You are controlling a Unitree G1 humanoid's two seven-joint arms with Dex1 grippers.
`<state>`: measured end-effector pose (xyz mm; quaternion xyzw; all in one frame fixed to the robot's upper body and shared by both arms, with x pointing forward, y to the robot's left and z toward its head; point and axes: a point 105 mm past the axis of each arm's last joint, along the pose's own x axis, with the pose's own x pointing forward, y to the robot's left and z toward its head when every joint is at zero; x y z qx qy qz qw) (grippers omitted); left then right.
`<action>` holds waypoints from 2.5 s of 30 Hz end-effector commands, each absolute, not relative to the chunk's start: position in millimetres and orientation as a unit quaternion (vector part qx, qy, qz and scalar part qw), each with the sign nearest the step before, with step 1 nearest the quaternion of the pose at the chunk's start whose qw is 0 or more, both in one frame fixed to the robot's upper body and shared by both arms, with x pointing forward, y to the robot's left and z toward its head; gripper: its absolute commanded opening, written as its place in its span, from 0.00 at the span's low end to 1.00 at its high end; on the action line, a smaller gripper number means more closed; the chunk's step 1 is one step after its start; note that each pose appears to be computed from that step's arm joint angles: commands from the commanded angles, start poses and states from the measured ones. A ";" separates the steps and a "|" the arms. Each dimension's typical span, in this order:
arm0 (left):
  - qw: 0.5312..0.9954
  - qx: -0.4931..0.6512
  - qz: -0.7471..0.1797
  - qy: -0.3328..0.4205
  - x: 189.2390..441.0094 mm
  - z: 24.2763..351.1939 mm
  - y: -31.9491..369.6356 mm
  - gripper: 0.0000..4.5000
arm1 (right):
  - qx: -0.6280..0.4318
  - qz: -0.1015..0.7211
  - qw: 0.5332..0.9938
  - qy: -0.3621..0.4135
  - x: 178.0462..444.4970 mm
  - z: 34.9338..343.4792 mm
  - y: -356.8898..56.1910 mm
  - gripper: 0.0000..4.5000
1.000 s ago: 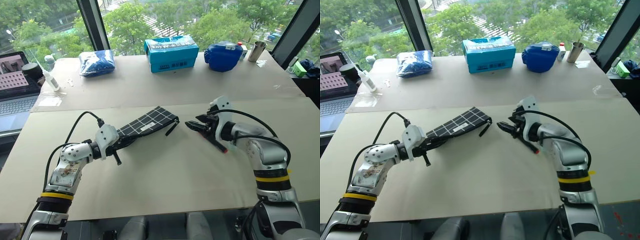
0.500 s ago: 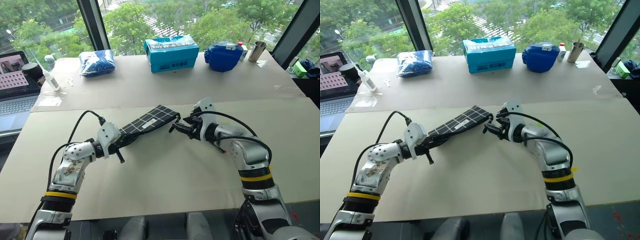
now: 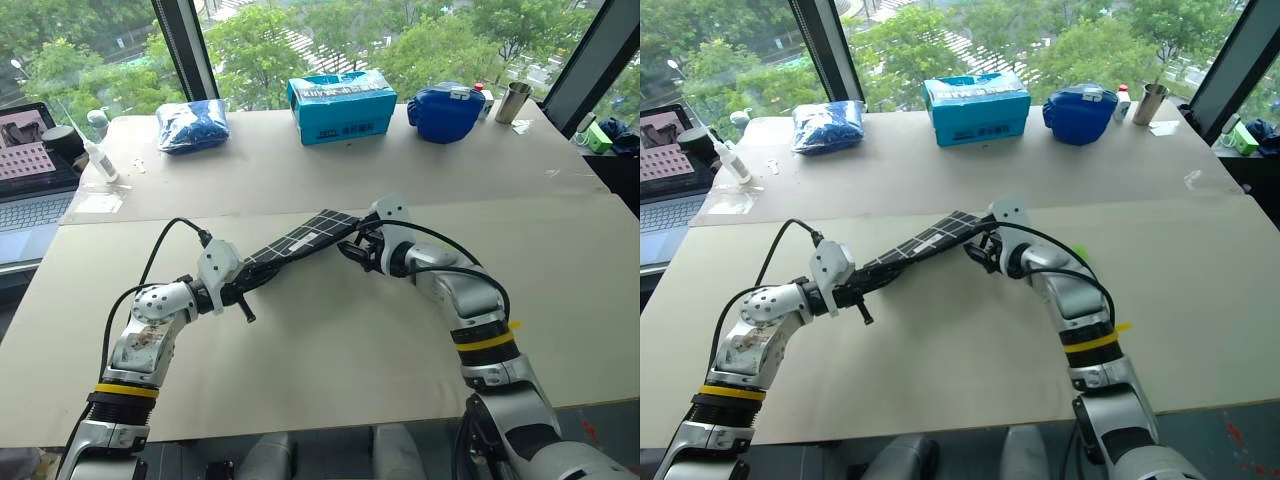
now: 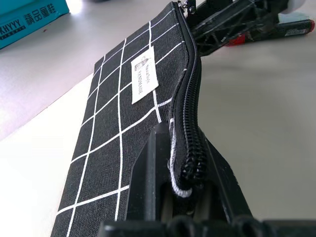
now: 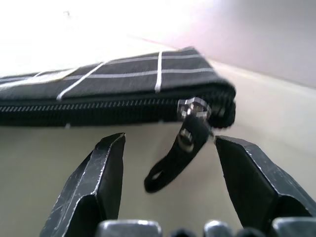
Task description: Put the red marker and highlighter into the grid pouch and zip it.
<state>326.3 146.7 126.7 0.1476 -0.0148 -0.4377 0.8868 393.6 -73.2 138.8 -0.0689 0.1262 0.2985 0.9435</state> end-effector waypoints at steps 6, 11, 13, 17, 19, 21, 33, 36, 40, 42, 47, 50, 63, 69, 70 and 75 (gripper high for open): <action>0.890 0.147 -0.430 -0.041 326.0 140.6 147.5 0.00 | -0.082 0.320 0.940 0.085 392.3 158.3 -64.5 0.11; 0.892 0.140 -0.427 -0.048 328.7 143.3 146.1 0.00 | -0.114 0.370 0.918 0.086 375.2 154.8 -45.9 0.02; 0.892 0.139 -0.426 -0.049 329.4 143.8 146.0 0.00 | -0.123 0.376 0.915 0.084 372.3 154.8 -40.9 0.02; 0.894 0.135 -0.423 -0.052 331.3 145.4 146.3 0.00 | -0.137 0.401 0.902 0.082 364.4 152.2 -22.1 0.02; 0.895 0.134 -0.423 -0.054 332.0 146.0 146.7 0.00 | -0.145 0.417 0.893 0.082 359.3 150.0 -12.7 0.02; 0.895 0.133 -0.422 -0.055 332.6 146.6 146.7 0.00 | -0.160 0.434 0.883 0.081 354.4 147.2 -5.1 0.02; 0.890 0.138 -0.432 -0.050 331.6 145.0 144.6 0.00 | -0.080 0.533 0.841 0.041 344.5 193.2 31.5 0.02; 0.889 0.138 -0.434 -0.049 332.3 145.3 144.2 0.00 | -0.088 0.541 0.835 0.044 345.8 193.8 32.4 0.02; 0.886 0.138 -0.439 -0.051 332.9 146.3 140.9 0.00 | -0.136 0.584 0.798 0.067 326.0 169.9 40.8 0.02; 0.886 0.138 -0.440 -0.052 333.2 146.6 139.8 0.00 | -0.150 0.589 0.790 0.075 321.5 159.7 42.4 0.02; 0.886 0.135 -0.441 -0.054 334.4 148.0 139.2 0.00 | -0.166 0.573 0.798 0.086 326.8 150.5 40.9 0.02; 0.886 0.134 -0.441 -0.054 334.8 147.8 139.5 0.00 | -0.154 0.570 0.804 0.075 329.1 157.2 40.9 0.02; 0.883 0.128 -0.448 -0.055 327.2 148.1 141.1 0.00 | -0.070 0.576 0.813 0.051 323.4 207.5 -42.5 0.46; 0.875 0.130 -0.465 -0.039 314.9 140.5 142.9 0.00 | -0.101 0.488 0.867 0.033 310.8 219.9 -125.2 0.46; 0.873 0.131 -0.469 -0.036 312.5 138.1 142.4 0.00 | -0.100 0.432 0.896 0.029 321.2 223.8 -143.3 0.46; 0.869 0.122 -0.479 -0.033 306.5 134.8 138.1 0.00 | -0.109 0.201 0.970 0.087 347.5 205.3 -217.6 0.46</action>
